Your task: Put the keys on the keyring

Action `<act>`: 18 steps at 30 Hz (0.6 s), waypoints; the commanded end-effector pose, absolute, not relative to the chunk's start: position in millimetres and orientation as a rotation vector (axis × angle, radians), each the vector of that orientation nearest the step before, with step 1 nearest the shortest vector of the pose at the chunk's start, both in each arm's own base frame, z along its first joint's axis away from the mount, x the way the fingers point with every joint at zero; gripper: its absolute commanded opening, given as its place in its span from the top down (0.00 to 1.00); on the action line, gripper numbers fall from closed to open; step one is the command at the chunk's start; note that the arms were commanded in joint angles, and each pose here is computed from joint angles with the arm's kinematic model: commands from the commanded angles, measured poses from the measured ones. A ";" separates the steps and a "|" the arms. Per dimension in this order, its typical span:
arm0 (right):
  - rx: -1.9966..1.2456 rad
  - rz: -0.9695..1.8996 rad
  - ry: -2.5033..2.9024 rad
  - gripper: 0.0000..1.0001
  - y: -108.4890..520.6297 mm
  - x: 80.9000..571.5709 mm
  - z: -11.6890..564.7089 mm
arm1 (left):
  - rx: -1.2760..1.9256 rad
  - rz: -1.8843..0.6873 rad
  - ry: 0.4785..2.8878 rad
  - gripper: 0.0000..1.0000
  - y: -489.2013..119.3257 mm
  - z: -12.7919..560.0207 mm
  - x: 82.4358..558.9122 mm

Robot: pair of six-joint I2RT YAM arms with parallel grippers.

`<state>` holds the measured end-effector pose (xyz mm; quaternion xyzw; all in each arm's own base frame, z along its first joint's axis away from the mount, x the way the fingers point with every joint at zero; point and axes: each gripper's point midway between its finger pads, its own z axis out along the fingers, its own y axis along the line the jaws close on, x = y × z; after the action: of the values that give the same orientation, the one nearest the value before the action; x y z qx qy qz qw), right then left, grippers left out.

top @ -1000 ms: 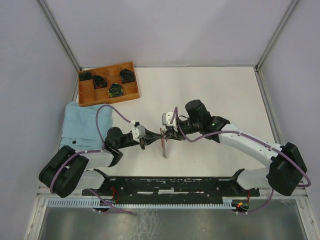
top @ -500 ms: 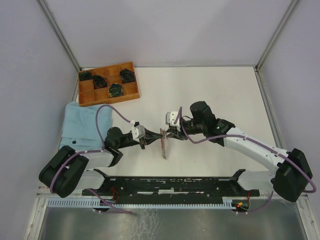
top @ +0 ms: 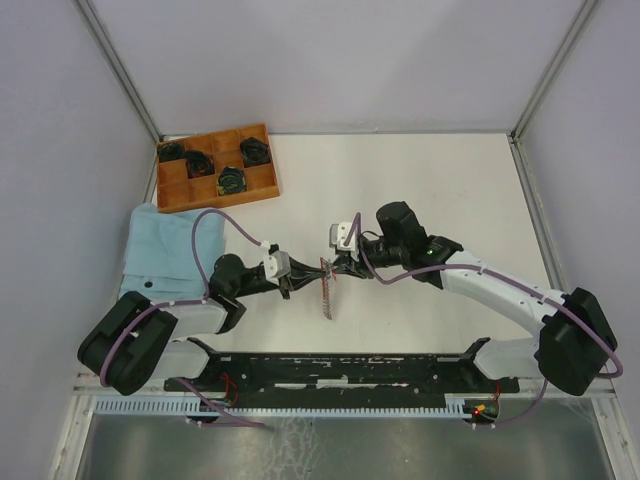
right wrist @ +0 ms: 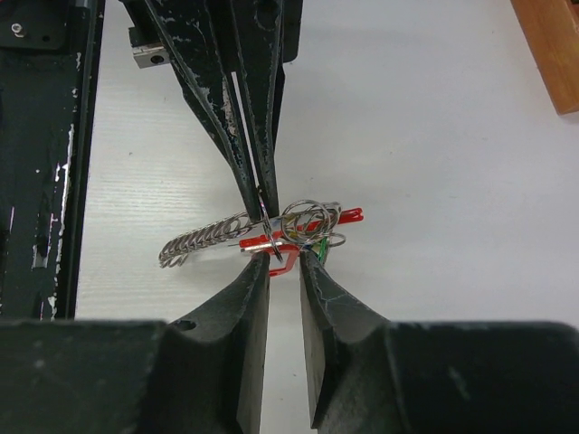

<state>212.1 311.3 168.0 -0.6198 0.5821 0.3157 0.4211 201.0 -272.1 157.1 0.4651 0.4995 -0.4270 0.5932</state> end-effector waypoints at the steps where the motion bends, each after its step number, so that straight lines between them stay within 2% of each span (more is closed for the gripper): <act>1: -1.559 0.811 1.381 0.73 321.4 217.0 181.6 | 1.069 -1.003 1.060 0.97 -274.9 184.5 199.3; 7: -1.571 0.825 1.360 0.81 324.2 216.2 185.3 | 1.072 -1.006 1.063 0.97 -275.4 184.4 199.5; 12: -1.578 0.835 1.360 0.99 324.1 214.1 186.2 | 1.073 -1.007 1.068 0.97 -275.9 183.6 199.8; 18: -1.580 0.839 1.352 0.99 323.2 211.1 194.4 | 1.085 -1.005 1.099 0.97 -277.5 179.8 203.7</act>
<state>206.6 313.2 159.2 -0.6319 0.5769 0.3287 0.3999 201.1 -272.5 156.4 0.4656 0.5014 -0.4281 0.5903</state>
